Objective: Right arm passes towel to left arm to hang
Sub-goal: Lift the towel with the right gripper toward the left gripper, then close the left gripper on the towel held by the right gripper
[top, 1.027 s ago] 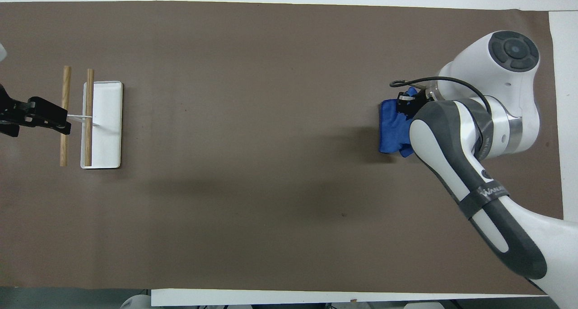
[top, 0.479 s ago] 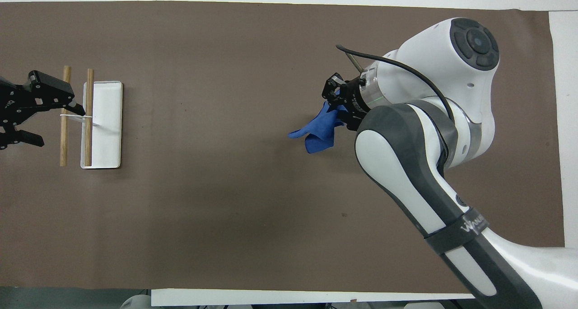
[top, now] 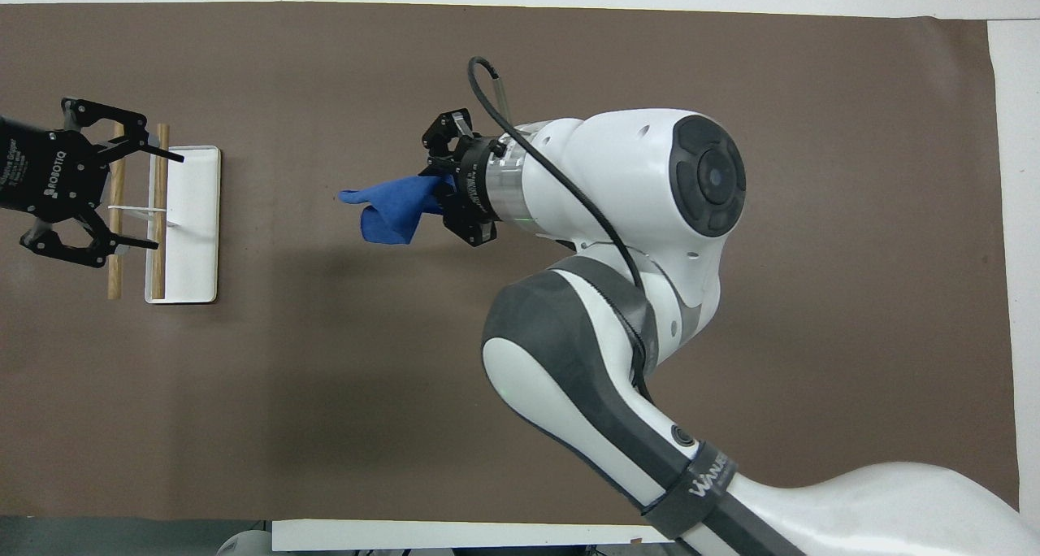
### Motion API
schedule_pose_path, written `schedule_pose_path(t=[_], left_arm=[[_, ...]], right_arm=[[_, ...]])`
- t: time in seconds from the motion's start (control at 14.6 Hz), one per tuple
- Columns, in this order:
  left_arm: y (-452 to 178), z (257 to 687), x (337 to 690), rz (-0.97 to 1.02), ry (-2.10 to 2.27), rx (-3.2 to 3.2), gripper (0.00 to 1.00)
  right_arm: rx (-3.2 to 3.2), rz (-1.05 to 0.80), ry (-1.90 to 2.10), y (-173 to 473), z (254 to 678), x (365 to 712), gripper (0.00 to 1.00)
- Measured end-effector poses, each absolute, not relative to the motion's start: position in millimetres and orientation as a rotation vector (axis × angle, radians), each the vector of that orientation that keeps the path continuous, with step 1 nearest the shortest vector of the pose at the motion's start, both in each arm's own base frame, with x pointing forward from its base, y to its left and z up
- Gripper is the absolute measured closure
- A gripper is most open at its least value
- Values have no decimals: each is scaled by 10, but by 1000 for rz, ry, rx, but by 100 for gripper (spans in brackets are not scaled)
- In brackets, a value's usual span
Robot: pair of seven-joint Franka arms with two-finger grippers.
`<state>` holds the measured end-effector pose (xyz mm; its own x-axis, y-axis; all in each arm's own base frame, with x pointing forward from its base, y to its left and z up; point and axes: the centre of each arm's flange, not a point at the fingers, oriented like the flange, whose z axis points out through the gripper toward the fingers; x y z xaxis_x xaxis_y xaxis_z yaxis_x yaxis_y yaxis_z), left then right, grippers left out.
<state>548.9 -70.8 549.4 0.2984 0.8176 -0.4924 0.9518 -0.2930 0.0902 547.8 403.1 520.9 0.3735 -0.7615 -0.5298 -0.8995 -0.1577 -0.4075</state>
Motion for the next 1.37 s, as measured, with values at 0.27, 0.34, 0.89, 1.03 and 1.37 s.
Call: schedule_pose_path(t=[0.27,0.34,0.89,1.03,1.37], left_arm=[[-997,5302,5446,-471,1701,2054,0],[-1073,5293,5420,-468,1711,2044,0],[-1126,5375,5395,-461,1723,2002,11],[-1126,5378,5395,-461,1723,2002,22],[-1124,5377,5393,-463,1723,2003,65]], right_arm=[[-1826,324,1379,4535,5461,5305,88],[-1810,347,1366,4657,5507,5236,88],[-1802,393,1345,4859,5548,5135,88],[-1802,393,1345,4859,5550,5136,88],[-1801,393,1345,4858,5553,5138,88]])
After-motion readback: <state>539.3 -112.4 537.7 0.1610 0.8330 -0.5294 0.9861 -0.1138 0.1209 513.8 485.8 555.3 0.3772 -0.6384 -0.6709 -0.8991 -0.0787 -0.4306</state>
